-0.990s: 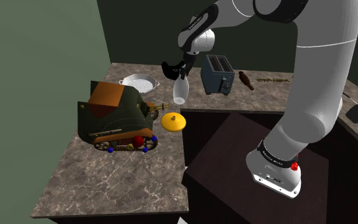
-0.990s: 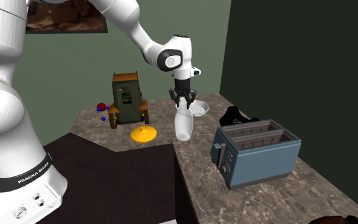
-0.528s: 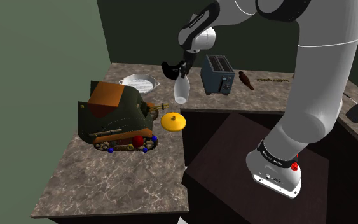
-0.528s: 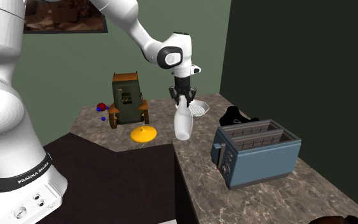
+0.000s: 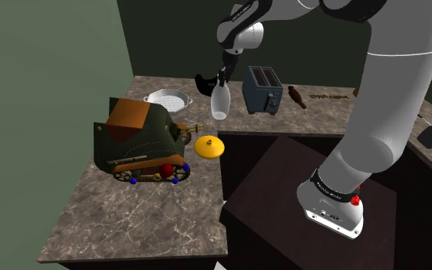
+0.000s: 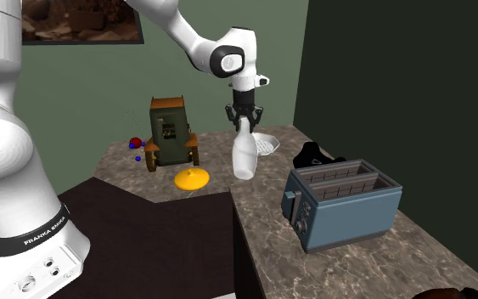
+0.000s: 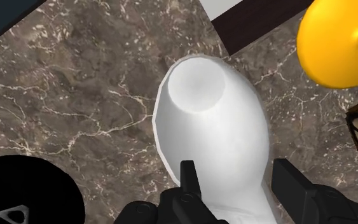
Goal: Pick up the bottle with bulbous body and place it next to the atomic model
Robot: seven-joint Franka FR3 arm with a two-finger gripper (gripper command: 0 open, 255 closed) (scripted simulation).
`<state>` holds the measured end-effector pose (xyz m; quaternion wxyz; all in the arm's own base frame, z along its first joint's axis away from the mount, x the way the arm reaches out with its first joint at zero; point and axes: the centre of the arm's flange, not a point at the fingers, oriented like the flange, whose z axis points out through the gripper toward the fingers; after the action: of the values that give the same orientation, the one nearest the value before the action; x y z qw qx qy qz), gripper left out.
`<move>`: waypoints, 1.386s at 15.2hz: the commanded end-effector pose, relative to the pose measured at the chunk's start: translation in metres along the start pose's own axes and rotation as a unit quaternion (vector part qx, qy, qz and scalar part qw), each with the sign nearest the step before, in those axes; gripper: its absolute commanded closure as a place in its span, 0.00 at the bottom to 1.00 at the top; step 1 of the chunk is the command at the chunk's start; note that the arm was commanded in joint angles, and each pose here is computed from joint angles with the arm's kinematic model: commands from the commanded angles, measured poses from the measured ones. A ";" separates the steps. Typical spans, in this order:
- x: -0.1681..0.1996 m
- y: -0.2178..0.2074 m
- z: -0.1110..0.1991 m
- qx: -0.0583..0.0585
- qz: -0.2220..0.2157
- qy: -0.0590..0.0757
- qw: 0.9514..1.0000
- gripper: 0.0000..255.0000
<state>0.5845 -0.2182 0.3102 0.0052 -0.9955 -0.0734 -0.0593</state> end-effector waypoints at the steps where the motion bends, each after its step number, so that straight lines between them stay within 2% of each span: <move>1: 0.001 0.000 -0.010 0.000 0.000 0.000 1.000 1.00; 21: 0.014 0.000 -0.115 0.000 0.000 0.000 1.000 1.00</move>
<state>0.5858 -0.2180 0.4208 0.0052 -0.9955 -0.0734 -0.0593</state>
